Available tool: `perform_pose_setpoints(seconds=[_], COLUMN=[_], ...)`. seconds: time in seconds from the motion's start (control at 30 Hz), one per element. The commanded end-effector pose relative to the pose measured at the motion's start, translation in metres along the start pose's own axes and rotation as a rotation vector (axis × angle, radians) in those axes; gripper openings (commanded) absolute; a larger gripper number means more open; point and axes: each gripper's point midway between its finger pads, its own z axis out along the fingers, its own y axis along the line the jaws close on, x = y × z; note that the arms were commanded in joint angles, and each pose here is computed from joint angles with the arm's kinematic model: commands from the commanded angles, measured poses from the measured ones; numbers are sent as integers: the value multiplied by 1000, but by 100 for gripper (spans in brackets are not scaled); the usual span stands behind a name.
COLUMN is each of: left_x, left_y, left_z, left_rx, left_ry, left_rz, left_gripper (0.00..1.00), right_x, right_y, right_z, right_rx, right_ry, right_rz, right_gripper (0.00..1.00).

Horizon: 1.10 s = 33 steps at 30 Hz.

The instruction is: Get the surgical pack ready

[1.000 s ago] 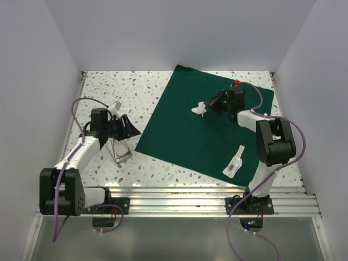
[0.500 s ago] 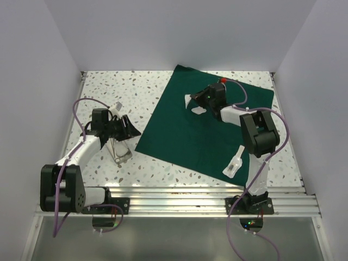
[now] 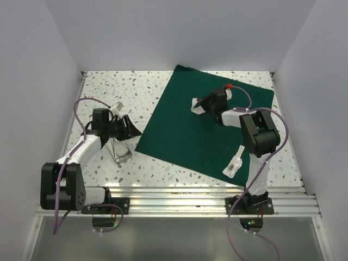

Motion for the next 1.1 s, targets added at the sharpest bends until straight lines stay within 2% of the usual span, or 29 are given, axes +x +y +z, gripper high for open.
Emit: perform_pose_setpoints(seconds=[0.0,0.8,1.07], left_x=[-10,-7,-8], left_y=[-10,-12,-13], left_z=[1,1,2], left_rx=[45,63,68], left_ry=[-28,-17,-17], left_rz=[61,61,59], left_gripper=[50,50,50], right_x=[-15,-2,1], right_y=[4,-35,-39], right_z=[-6,-37,-32], right_rx=[0,159,166], right_ry=[-87,-125,-163], right_rz=[-10,-103,-60], right_gripper=[0,0,0])
